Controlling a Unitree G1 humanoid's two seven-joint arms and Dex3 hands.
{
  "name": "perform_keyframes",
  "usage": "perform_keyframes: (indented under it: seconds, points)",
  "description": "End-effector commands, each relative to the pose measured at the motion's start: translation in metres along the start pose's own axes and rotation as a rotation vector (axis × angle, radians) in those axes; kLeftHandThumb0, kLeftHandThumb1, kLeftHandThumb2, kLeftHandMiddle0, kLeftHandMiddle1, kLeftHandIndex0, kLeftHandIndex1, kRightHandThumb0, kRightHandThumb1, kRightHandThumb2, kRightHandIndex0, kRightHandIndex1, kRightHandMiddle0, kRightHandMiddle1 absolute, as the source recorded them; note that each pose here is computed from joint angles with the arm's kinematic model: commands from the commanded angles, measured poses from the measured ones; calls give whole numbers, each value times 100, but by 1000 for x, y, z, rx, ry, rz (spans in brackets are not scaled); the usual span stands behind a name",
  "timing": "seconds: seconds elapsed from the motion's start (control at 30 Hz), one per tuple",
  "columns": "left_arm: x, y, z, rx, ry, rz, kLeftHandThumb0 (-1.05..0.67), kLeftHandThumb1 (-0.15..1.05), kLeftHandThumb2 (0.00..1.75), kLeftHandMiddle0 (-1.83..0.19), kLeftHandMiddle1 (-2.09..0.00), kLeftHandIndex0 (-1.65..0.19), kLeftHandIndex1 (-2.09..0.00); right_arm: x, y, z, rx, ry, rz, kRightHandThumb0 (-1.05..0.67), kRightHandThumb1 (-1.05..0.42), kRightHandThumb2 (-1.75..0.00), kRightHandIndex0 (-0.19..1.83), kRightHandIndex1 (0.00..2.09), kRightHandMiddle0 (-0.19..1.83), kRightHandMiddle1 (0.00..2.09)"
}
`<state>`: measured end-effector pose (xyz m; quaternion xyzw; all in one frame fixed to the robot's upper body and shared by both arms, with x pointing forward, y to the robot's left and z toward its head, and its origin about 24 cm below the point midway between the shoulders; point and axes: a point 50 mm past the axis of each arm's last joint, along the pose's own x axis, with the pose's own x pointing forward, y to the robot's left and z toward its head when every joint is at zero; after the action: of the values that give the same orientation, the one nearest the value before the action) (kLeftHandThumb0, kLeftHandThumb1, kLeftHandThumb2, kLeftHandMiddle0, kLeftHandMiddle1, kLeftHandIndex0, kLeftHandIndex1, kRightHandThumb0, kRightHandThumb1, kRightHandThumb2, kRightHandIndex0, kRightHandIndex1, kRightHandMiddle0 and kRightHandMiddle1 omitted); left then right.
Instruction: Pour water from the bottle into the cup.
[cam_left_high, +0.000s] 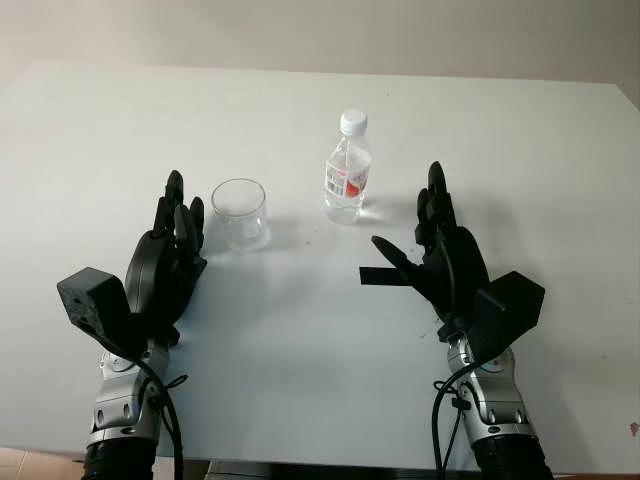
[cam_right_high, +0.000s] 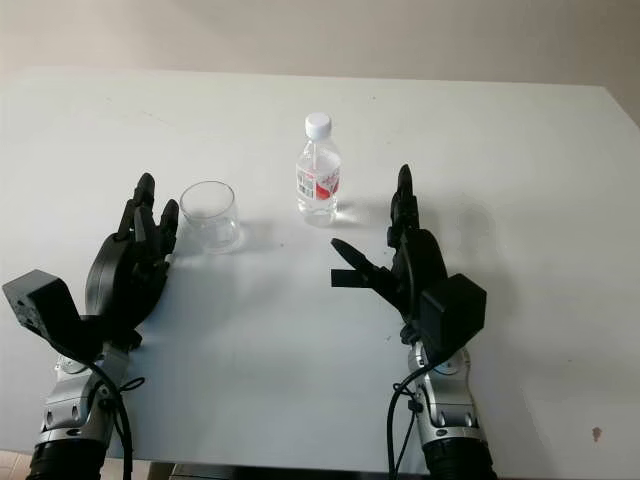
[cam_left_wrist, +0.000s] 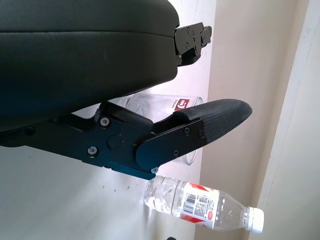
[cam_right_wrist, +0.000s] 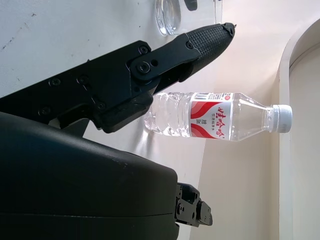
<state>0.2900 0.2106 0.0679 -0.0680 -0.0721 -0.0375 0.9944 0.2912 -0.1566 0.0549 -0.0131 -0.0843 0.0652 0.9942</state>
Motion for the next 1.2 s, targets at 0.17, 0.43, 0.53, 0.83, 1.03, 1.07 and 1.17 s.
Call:
perform_keyframes:
  seconds: [0.17, 0.43, 0.53, 0.83, 1.03, 1.07, 1.17]
  points:
    - [-3, 0, -5, 1, 25, 7, -80, 105, 77, 10, -6, 18, -6, -2, 0, -4, 7, 12, -1, -88, -92, -5, -19, 0, -19, 0]
    - [-1, 0, -5, 3, 23, -2, -79, 105, 78, 11, -5, 18, -5, 13, -1, 3, -17, -13, 28, -89, -92, -5, -19, 0, -19, 0]
    - [0, 0, -5, 4, 21, -6, -80, 105, 77, 11, -5, 19, -5, 29, -2, 13, -47, -45, 51, -89, -91, -5, -19, 0, -19, 0]
    - [2, 0, -2, 13, 11, -10, -80, 105, 78, 10, -6, 18, -5, 82, 5, 43, -249, -82, 134, -97, -93, -6, -19, 0, -19, 0]
    - [3, 1, -1, 12, 9, -3, -80, 105, 78, 9, -6, 17, -6, 100, 15, 40, -270, -13, 184, -97, -93, -6, -19, 0, -19, 0]
    - [3, 1, -1, 11, 9, -2, -80, 105, 78, 9, -6, 17, -6, 102, 16, 38, -272, 0, 189, -96, -93, -6, -19, 0, -19, 0]
    - [3, 0, 0, 8, 7, 3, -80, 105, 78, 8, -6, 16, -6, 105, 18, 35, -268, 28, 198, -95, -92, -5, -19, 0, -19, 0]
